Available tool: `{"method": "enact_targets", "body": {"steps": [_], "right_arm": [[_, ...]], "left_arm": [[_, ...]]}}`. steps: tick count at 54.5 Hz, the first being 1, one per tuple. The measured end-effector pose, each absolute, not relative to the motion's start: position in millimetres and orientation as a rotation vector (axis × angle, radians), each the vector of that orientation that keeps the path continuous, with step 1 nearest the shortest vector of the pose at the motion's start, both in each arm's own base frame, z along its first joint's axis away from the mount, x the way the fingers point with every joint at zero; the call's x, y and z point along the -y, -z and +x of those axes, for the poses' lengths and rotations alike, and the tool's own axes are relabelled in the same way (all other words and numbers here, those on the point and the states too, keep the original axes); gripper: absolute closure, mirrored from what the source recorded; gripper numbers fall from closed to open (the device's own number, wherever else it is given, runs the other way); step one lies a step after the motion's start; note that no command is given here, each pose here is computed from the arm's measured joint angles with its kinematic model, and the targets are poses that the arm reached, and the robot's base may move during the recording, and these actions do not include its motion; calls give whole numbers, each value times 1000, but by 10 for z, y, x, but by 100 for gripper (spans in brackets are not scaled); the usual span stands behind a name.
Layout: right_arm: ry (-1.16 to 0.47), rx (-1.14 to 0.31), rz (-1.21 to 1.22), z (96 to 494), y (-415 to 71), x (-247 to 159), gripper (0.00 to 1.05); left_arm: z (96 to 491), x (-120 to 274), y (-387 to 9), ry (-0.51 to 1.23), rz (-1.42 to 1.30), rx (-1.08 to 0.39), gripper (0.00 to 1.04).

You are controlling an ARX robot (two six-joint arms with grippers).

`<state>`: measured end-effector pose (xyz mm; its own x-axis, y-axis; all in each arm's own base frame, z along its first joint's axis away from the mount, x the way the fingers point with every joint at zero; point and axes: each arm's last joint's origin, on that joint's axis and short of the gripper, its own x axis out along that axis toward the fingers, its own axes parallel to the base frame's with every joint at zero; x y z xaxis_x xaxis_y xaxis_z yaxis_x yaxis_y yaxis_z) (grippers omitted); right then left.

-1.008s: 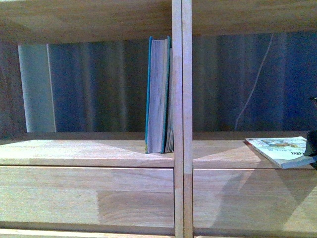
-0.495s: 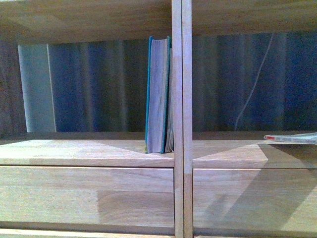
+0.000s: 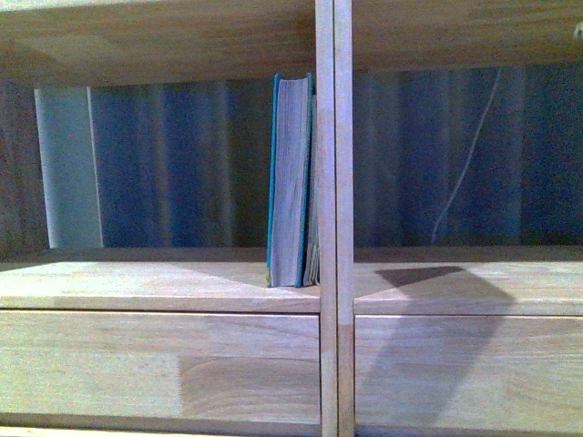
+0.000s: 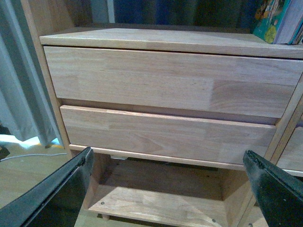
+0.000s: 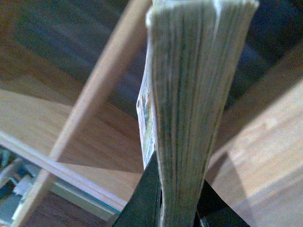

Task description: Organize books on shelf

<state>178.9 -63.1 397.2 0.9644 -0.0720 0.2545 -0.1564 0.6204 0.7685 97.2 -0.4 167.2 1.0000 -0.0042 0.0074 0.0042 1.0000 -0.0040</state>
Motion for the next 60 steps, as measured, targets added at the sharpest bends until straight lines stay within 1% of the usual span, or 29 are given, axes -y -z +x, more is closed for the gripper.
{"method": "enact_targets", "body": {"steps": [7, 13, 23, 31, 42, 58, 60], "right_arm": [[-156, 329, 860, 1732, -4068, 493, 97], [-280, 339, 847, 1778, -4083, 236, 97], [-376, 336, 845, 1836, -4081, -60, 97], [-455, 303, 840, 1917, -4025, -308, 97], [-522, 261, 826, 1957, -3911, -528, 97], [-545, 249, 812, 1961, -3867, -609, 97], [-545, 250, 809, 1961, -3867, -608, 97]], "left_arm": [[972, 4, -1672, 4, -4, 7, 7], [972, 4, -1672, 4, -4, 7, 7], [972, 4, -1672, 4, -4, 7, 7], [972, 4, -1672, 4, -4, 7, 7], [972, 4, -1672, 4, -4, 7, 7], [972, 4, -1672, 4, -4, 7, 7], [980, 6, -1671, 69, -27, -9, 7]]}}
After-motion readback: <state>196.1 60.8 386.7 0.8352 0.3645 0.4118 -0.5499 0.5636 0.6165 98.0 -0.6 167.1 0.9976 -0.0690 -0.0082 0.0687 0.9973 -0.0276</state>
